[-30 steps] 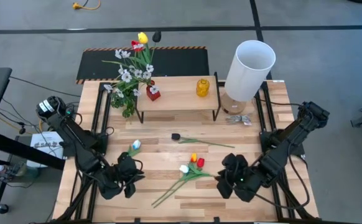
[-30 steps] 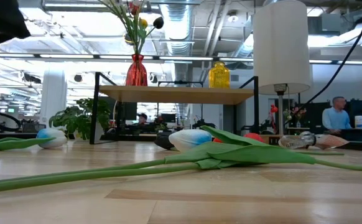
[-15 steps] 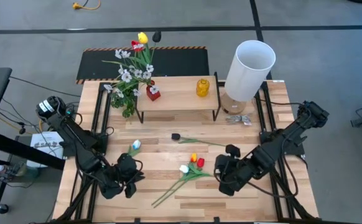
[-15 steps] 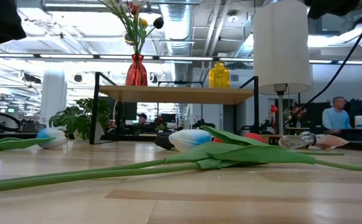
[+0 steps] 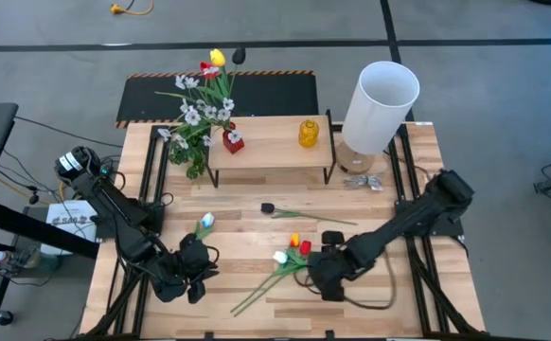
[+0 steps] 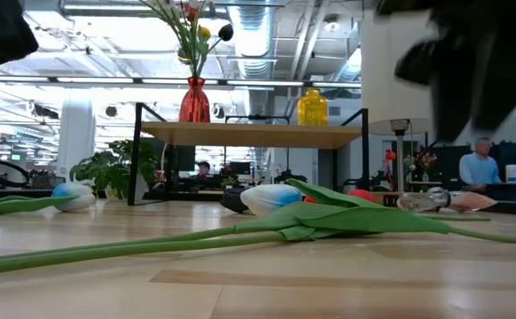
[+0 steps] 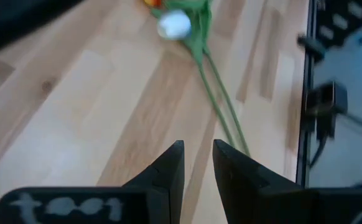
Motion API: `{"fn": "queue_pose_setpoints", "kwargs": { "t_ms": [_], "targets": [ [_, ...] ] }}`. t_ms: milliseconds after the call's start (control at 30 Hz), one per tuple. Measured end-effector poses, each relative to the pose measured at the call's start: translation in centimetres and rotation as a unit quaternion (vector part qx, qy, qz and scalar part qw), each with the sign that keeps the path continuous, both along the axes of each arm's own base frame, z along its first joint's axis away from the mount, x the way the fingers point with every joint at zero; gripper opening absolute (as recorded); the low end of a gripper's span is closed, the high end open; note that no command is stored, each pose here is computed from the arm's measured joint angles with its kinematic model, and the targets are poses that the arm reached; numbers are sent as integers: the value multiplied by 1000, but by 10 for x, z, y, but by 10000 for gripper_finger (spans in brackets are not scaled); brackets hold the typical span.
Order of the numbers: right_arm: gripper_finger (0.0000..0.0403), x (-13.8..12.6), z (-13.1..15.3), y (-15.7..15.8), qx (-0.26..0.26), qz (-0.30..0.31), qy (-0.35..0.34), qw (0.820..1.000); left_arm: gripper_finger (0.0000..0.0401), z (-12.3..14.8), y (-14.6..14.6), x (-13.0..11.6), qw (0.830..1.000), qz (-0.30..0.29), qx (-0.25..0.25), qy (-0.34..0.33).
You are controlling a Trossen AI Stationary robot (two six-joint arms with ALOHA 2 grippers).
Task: Pick and place flowers into a vace then onto a shelf
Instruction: Put the right white flower into the yellow vase on the shelf
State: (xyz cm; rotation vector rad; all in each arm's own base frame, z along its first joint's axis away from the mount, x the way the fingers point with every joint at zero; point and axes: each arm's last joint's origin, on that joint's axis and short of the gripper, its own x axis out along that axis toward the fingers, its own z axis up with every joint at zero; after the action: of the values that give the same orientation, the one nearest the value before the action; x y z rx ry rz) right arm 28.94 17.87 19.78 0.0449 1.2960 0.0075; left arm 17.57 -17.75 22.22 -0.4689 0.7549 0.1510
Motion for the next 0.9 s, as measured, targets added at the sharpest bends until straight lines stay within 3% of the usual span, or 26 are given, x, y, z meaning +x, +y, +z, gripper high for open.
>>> {"fn": "queue_pose_setpoints", "kwargs": {
  "t_ms": [167,367,900],
  "targets": [
    [225,17,-32,-5,11,-17,39,999,71,-1,1,-1,1000,-13,17,5],
    [234,31,-56,-16,16,-78,57,995,71,-4,3,-4,998,-34,28,39],
    [174,50,-59,-32,94,-113,48,988,71,-8,7,-8,994,-49,74,59]
  ]
}}
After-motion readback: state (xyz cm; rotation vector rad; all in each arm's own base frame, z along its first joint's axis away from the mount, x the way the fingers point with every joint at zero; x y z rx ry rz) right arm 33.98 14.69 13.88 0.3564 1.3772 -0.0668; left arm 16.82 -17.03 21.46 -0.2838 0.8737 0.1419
